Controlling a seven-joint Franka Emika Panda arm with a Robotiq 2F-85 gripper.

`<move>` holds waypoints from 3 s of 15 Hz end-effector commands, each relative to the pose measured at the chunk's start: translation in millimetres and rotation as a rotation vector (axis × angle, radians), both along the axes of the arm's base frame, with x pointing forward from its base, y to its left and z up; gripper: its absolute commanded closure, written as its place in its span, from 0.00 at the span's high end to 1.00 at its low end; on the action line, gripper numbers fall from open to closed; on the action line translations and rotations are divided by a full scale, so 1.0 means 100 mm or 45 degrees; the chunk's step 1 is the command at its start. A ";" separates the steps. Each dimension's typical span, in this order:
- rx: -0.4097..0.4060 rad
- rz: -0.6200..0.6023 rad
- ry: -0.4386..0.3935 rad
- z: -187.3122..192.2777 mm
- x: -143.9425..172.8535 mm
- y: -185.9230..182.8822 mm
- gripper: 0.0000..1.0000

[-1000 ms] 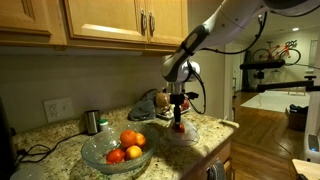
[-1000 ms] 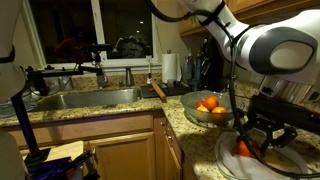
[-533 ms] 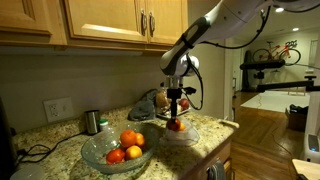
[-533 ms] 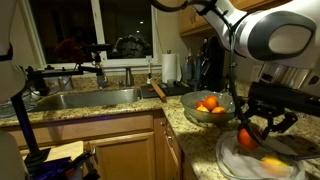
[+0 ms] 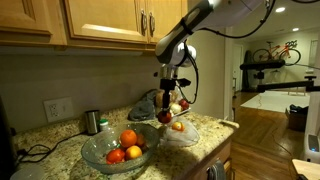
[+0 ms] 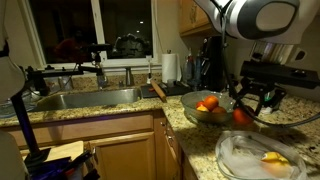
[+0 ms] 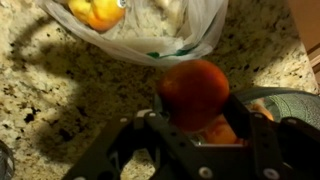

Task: Put the apple into the bowl.

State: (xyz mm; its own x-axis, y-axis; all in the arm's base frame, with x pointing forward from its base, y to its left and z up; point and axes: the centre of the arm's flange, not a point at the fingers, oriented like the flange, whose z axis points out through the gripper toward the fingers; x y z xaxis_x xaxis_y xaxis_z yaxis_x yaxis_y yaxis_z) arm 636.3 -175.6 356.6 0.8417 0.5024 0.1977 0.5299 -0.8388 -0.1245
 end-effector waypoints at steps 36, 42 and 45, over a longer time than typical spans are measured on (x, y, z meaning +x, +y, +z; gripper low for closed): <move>0.092 0.406 -0.104 -0.12 0.64 1.07 0.38; 0.088 0.398 -0.104 -0.07 0.64 1.04 0.91; 0.086 0.392 -0.106 -0.06 0.63 1.02 1.00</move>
